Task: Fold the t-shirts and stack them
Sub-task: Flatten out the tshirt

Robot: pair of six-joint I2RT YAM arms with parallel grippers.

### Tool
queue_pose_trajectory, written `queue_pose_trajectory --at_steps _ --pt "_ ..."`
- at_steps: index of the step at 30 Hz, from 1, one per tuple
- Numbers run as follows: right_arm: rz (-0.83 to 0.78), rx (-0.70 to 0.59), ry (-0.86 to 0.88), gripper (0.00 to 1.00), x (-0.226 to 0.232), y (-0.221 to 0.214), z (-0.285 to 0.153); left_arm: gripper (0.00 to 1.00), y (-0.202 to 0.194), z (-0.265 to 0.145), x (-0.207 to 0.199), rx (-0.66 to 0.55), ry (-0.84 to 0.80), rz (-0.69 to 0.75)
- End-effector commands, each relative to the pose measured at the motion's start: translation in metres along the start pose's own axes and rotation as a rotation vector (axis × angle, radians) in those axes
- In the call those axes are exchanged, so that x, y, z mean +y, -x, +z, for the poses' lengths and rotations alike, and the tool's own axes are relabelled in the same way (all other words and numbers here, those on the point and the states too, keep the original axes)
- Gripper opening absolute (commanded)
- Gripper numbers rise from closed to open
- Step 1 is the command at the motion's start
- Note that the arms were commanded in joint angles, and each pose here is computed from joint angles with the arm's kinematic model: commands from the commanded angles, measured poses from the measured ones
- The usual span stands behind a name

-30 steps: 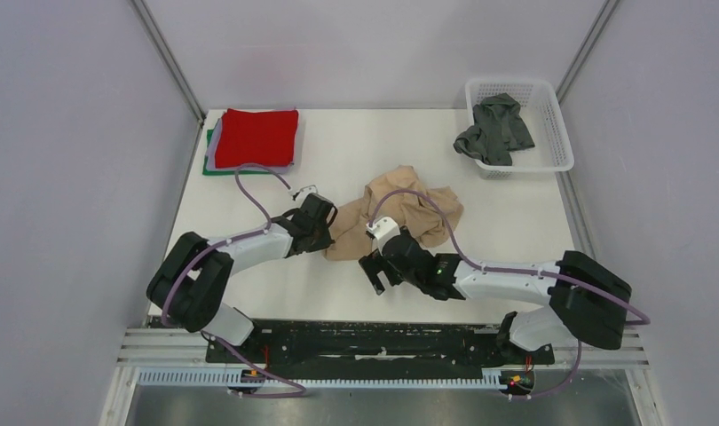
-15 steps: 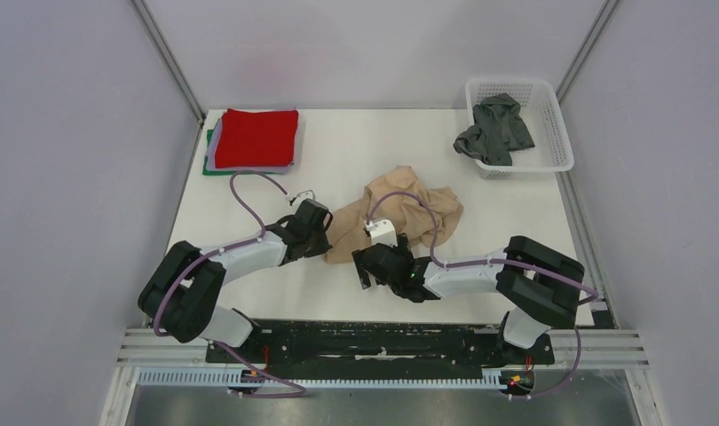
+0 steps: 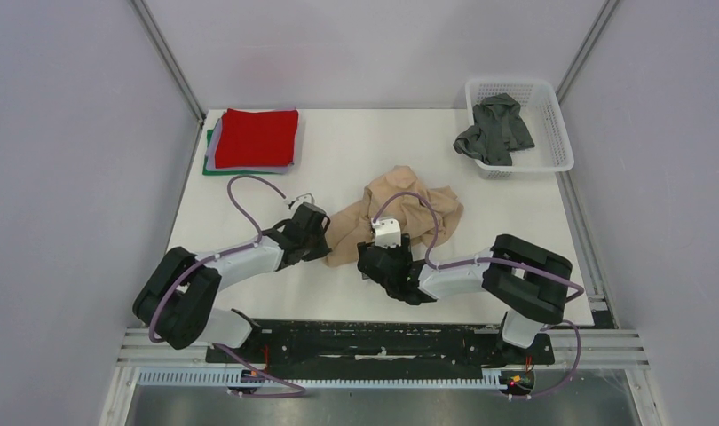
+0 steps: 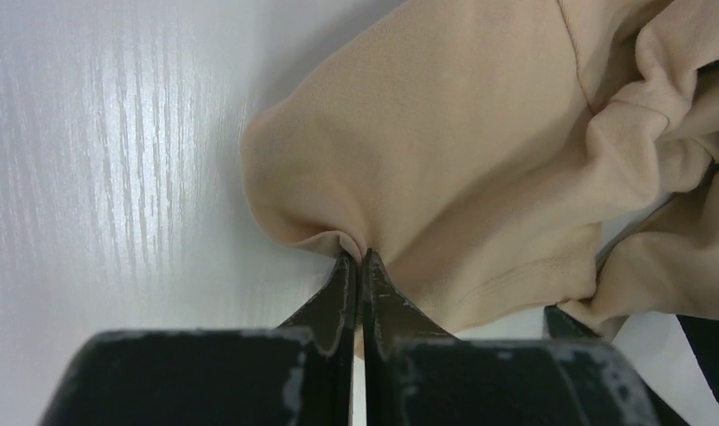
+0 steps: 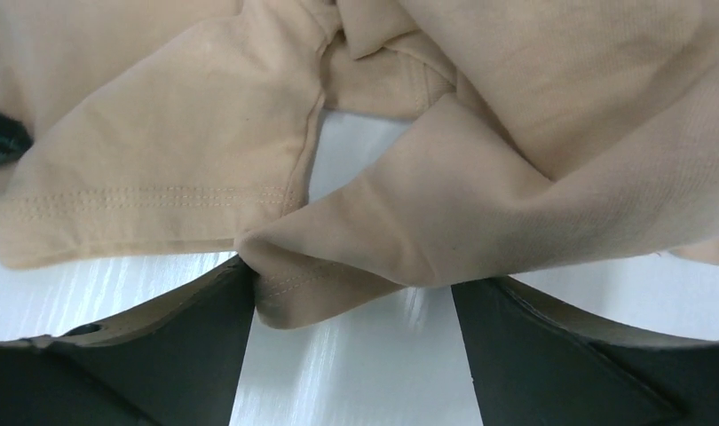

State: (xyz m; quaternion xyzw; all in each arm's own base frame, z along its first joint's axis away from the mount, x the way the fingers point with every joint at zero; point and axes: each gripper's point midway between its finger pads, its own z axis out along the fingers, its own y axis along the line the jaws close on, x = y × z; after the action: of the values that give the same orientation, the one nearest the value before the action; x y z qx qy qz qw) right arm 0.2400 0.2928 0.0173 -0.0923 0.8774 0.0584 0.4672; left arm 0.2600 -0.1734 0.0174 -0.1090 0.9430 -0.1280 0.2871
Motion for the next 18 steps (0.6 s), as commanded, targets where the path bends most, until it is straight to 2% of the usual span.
queue_pose_trajectory --at_steps 1,3,6,11,12,18 --pt "0.001 0.005 -0.074 0.78 -0.015 -0.013 0.007 0.02 -0.025 -0.006 0.016 0.076 0.041 0.000" --pt "-0.006 0.005 -0.079 0.67 -0.017 -0.014 0.006 0.02 -0.024 -0.008 0.018 0.071 0.051 -0.001" --pt "-0.008 -0.006 -0.095 0.36 -0.027 -0.012 0.002 0.02 -0.021 -0.010 0.022 0.055 0.073 -0.002" --pt "0.021 -0.044 -0.167 0.03 -0.059 -0.005 -0.005 0.02 -0.015 -0.014 0.021 0.033 0.074 -0.009" --pt "0.025 -0.044 -0.180 0.00 -0.066 -0.005 -0.005 0.02 -0.014 -0.015 0.022 0.030 0.078 -0.010" --pt "-0.003 -0.087 -0.243 0.00 -0.114 0.022 -0.022 0.02 0.016 -0.033 0.021 -0.070 0.115 -0.021"
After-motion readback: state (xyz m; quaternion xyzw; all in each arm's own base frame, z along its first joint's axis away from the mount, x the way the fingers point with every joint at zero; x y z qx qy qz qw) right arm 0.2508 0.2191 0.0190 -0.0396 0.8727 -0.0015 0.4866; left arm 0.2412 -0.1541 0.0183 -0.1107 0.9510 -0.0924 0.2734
